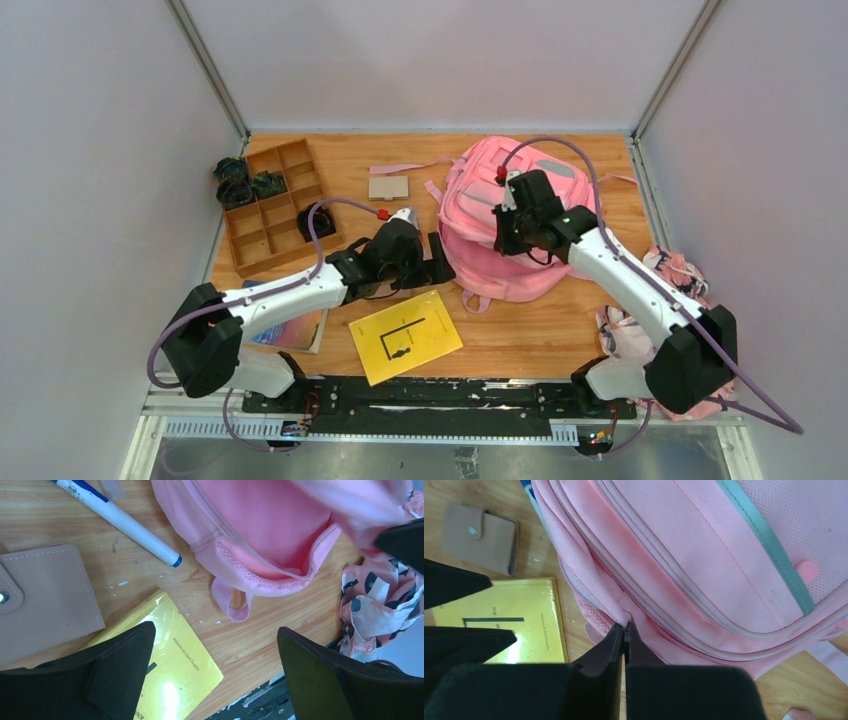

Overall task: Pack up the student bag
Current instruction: Adjust the student bag at the center of the board.

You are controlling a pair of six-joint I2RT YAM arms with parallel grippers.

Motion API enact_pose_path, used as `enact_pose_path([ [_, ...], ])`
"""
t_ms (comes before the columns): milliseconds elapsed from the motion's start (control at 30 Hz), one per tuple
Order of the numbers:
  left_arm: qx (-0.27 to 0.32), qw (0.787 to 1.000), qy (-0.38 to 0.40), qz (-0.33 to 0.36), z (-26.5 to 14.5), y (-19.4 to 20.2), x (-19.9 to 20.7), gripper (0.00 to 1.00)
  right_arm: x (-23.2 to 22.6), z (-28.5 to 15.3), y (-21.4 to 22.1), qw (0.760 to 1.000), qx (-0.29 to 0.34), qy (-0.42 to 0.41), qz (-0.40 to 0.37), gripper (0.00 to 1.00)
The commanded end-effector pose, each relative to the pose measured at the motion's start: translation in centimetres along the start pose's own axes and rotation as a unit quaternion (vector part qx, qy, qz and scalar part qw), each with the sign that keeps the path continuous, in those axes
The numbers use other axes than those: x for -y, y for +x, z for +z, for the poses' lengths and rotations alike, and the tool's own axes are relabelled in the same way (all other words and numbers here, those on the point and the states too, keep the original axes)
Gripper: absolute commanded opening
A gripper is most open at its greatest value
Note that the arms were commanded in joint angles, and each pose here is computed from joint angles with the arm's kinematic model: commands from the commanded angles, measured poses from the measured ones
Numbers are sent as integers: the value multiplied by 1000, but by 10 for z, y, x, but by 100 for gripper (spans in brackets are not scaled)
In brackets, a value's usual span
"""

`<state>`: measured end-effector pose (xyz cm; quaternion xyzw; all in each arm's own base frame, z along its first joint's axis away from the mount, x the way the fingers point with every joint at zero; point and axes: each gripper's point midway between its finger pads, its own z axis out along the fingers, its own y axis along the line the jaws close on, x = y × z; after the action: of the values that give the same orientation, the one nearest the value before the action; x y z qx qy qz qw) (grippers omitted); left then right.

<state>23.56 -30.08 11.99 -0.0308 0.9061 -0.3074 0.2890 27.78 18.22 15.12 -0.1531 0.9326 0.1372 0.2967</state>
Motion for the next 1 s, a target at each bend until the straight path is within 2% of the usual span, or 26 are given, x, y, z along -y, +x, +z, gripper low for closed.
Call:
enact_pose_path([
  [0, 8, 1000, 23, 0, 2, -12, 20, 99, -3, -61, -64, 991, 123, -18, 47, 0],
  [133, 10, 999, 32, -1, 7, -16, 27, 99, -7, -104, -94, 978, 196, -31, 60, 0],
  [233, 9, 1000, 29, -2, 18, -16, 28, 99, 4, -112, -95, 977, 201, -1, 72, 0],
  [433, -31, 999, 20, 2, 41, -4, 29, 95, 49, -120, -83, 970, 195, 53, 132, 0],
  [533, -47, 999, 24, -4, 54, 2, 31, 88, 70, -131, -72, 965, 191, 90, 155, 0],
  [567, -51, 998, 26, -5, 58, 3, 33, 82, 75, -136, -69, 962, 195, 102, 161, 0],
  [633, -60, 998, 33, -6, 66, 3, 39, 58, 78, -146, -65, 957, 207, 111, 168, 0],
  [700, -63, 997, 42, -5, 73, -1, 49, 27, 74, -156, -64, 957, 220, 101, 163, 0],
  [767, -61, 997, 44, 5, 80, -10, 60, 10, 70, -164, -64, 958, 224, 93, 154, 0],
  [833, -54, 998, 34, 28, 85, -24, 68, 5, 68, -171, -62, 959, 221, 92, 151, 0],
  [967, -53, 997, 15, 58, 100, -51, 73, 3, 49, -176, -58, 962, 215, 45, 159, 0],
])
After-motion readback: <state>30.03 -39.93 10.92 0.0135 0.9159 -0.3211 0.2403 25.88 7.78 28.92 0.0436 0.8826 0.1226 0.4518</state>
